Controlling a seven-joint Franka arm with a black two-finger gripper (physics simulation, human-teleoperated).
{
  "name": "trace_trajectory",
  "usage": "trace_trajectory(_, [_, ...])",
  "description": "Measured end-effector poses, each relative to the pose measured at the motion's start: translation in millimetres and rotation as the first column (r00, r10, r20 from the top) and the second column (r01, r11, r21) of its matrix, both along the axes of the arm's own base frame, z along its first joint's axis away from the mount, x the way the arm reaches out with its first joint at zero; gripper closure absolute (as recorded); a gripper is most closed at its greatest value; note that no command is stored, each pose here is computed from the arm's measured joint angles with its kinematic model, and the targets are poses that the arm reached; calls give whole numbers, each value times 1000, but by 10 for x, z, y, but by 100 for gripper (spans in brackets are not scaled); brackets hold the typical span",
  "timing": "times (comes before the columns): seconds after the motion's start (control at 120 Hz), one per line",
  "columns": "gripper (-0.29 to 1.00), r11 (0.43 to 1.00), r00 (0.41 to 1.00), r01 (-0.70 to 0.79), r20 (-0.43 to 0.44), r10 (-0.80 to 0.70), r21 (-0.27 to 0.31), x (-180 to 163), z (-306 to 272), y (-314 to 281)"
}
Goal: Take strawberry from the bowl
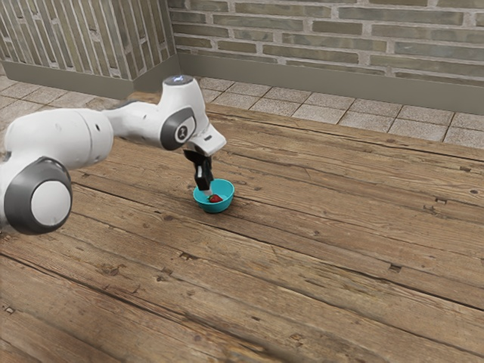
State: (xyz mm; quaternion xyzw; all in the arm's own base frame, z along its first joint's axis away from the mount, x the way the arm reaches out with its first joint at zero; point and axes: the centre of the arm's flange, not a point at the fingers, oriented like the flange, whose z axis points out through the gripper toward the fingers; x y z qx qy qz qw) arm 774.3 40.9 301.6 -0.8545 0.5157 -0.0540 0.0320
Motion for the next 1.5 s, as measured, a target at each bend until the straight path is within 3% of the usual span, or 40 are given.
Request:
trace_trajectory(1.042, [33,993,993,116,-4,-116,-10,86,-468,-7])
trace_trajectory(1.5, [50,992,992,122,7,-122,-10,103,-500,-12])
